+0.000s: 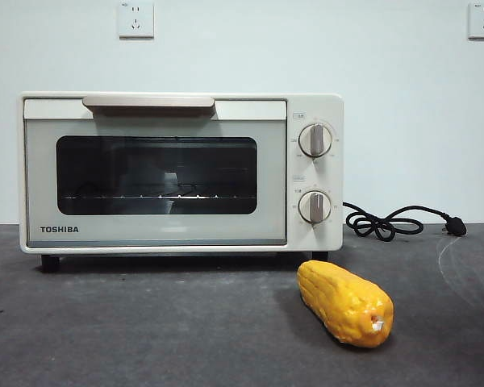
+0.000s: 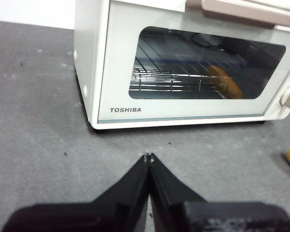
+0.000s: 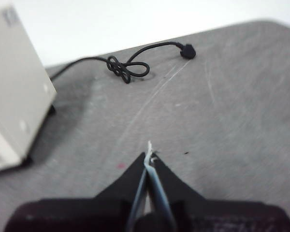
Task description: Take the corn from the table,put the corn in the oven
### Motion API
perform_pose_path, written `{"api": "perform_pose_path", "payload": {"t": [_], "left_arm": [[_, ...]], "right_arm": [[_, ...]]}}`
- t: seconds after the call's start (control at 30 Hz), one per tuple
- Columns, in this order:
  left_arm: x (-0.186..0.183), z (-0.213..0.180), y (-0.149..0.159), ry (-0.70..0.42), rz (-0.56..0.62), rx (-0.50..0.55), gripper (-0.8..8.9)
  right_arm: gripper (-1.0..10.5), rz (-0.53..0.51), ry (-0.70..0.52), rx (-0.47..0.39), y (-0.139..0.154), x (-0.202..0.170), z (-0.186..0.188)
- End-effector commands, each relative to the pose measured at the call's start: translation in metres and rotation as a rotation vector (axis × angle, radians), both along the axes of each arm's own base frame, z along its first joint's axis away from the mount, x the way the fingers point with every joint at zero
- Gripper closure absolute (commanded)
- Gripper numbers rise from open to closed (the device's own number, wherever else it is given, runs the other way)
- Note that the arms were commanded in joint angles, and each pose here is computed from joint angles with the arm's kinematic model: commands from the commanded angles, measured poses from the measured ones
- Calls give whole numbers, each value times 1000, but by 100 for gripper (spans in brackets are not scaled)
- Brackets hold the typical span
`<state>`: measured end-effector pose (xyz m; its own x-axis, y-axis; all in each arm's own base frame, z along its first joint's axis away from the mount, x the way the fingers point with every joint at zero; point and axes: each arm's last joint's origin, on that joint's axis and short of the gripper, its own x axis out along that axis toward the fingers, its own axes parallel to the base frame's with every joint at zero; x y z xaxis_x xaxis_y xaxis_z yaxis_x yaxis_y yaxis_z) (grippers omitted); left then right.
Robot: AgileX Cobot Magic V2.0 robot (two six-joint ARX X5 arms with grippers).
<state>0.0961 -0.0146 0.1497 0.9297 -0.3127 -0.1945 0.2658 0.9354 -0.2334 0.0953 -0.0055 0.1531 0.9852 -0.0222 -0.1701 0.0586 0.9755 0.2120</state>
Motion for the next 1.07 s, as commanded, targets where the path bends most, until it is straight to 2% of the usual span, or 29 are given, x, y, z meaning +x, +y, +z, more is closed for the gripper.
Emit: {"api": "perform_pose_path", "payload": {"t": [0.03, 0.1, 0.23, 0.33, 0.43, 0.53, 0.6, 0.8, 1.07], "left_arm": [[0, 0, -1, 30, 0, -67, 817], [0, -1, -2, 47, -43, -81, 817], [0, -3, -5, 85, -152, -104, 818], [0, -3, -7, 133, -227, -170, 819], [1, 7, -9, 178, -259, -240, 819], [6, 34, -9, 155, -262, -237, 819], [10, 55, -9, 159, -262, -236, 819], [27, 105, -11, 267, -295, -112, 819], [48, 135, -17, 345, -358, -13, 819]], "right_arm": [[945, -40, -8, 238, 0, 1, -2], [946, -46, -2, 267, 0, 0, -3], [946, -46, -3, 267, 0, 0, -3], [946, 0, 1, 276, 1, 0, -2], [946, 141, 4, 336, 6, -1, 3], [946, 378, -33, 356, 12, -3, 15], [947, 462, -60, 350, 14, -6, 26], [946, 620, -128, 326, 18, -16, 65], [935, 774, -41, 330, 21, -4, 103]]}}
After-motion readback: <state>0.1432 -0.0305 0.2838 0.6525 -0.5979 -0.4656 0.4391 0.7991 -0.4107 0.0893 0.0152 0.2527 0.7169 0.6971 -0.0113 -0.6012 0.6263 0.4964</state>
